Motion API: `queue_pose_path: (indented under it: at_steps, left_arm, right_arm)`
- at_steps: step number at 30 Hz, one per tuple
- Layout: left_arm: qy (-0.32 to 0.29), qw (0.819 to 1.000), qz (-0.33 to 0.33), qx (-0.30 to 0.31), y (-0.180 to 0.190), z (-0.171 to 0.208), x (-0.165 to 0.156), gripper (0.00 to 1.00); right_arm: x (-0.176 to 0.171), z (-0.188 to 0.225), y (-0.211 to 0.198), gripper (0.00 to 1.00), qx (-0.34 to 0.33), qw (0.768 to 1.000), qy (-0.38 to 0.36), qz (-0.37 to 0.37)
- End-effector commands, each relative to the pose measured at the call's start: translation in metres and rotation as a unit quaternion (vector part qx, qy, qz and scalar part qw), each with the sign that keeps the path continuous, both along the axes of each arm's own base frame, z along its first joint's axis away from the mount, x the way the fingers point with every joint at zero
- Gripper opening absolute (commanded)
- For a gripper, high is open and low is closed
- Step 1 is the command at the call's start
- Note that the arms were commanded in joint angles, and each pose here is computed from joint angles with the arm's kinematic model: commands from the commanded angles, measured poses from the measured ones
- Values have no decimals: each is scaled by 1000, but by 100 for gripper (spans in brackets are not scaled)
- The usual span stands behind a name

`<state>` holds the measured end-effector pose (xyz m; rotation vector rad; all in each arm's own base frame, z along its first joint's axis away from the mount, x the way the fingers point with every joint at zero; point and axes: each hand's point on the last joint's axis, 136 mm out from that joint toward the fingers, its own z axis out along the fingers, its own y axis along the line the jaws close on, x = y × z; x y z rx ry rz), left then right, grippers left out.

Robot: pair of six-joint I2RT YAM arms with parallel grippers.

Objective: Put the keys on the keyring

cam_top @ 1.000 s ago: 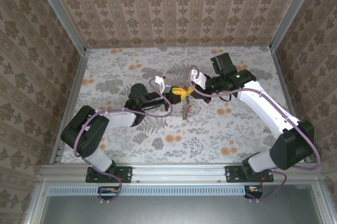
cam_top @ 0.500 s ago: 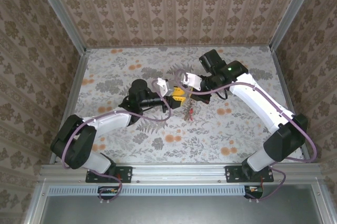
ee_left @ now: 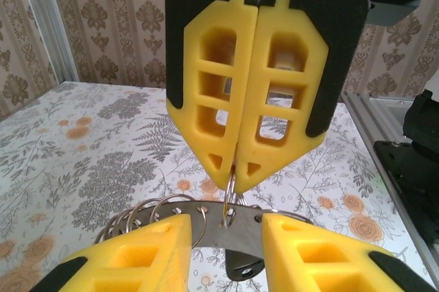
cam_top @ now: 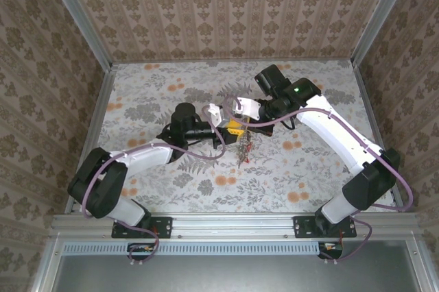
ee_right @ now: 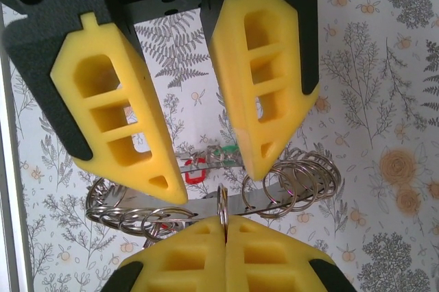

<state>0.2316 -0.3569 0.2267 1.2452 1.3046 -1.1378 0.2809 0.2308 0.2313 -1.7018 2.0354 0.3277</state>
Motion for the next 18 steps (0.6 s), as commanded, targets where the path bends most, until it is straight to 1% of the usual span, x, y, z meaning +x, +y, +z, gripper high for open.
queue_pose_path:
  at_steps: [1,5,7,9,10,12,16,18]
  left_arm:
    - [-12,999,-19,-27,-7,18,-3,30]
    - [-13,999,-21,-29,-9,19,-3,27]
    - [-13,999,-23,-30,-10,19,-4,22]
    - [-15,999,-21,-32,-11,21,-3,18]
    - [-15,999,-23,-32,-11,20,-3,13]
    - [-17,999,-20,-35,-11,21,-3,0]
    - [-23,999,-12,-47,-9,23,-2,0]
    - [-23,998,-8,-59,-8,26,0,0]
  right_arm:
    - [-1,12,4,0,12,1000,-14,13]
    - [-2,17,8,0,27,999,-19,18]
    - [-2,18,9,0,31,999,-21,18]
    - [-3,19,10,0,35,999,-22,20]
    - [-4,19,10,0,38,999,-20,21]
    - [-4,21,12,0,44,999,-22,21]
    - [-4,23,10,0,56,997,-39,19]
    - [-2,21,6,6,63,997,-46,13]
